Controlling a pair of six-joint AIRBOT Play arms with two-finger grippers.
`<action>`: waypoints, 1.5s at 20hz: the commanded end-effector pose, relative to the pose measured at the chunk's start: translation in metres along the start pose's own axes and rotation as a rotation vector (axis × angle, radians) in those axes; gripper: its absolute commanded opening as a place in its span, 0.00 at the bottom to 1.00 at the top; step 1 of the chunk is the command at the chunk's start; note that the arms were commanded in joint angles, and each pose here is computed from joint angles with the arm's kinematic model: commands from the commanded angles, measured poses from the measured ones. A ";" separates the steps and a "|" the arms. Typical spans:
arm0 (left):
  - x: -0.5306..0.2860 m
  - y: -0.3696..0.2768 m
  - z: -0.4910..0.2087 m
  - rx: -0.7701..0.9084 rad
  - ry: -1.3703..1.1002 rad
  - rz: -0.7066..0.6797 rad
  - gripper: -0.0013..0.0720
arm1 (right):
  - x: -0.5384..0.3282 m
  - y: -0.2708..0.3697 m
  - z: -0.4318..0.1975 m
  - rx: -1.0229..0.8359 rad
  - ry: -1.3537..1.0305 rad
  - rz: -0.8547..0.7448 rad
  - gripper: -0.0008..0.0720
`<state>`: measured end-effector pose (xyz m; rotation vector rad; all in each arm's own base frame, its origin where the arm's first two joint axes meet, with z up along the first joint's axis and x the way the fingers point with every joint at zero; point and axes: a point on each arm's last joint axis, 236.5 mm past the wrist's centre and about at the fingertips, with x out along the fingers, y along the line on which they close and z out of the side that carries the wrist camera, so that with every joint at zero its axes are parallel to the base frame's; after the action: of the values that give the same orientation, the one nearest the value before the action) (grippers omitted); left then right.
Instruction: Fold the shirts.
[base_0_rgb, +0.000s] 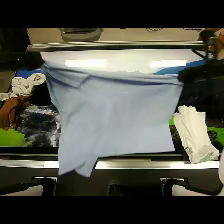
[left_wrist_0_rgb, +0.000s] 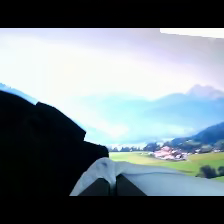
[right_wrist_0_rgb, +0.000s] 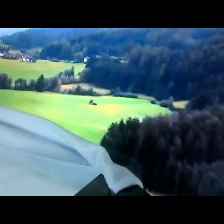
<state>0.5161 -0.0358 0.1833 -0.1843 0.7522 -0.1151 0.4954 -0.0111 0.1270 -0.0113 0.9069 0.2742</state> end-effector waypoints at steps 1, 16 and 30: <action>0.093 0.024 -0.069 -0.036 0.216 0.019 0.06 | 0.107 0.012 -0.003 0.110 -0.011 0.101 0.09; 0.012 0.083 -0.246 -0.229 0.916 0.014 0.68 | 0.000 -0.049 -0.135 0.081 0.502 0.139 0.75; -0.005 0.043 -0.398 -0.447 0.839 -0.139 0.53 | 0.001 -0.019 -0.174 0.001 0.672 0.210 0.75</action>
<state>0.2299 -0.0405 -0.0985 -0.6105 1.6717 -0.1805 0.3708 -0.0477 0.0190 0.0185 1.5531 0.4879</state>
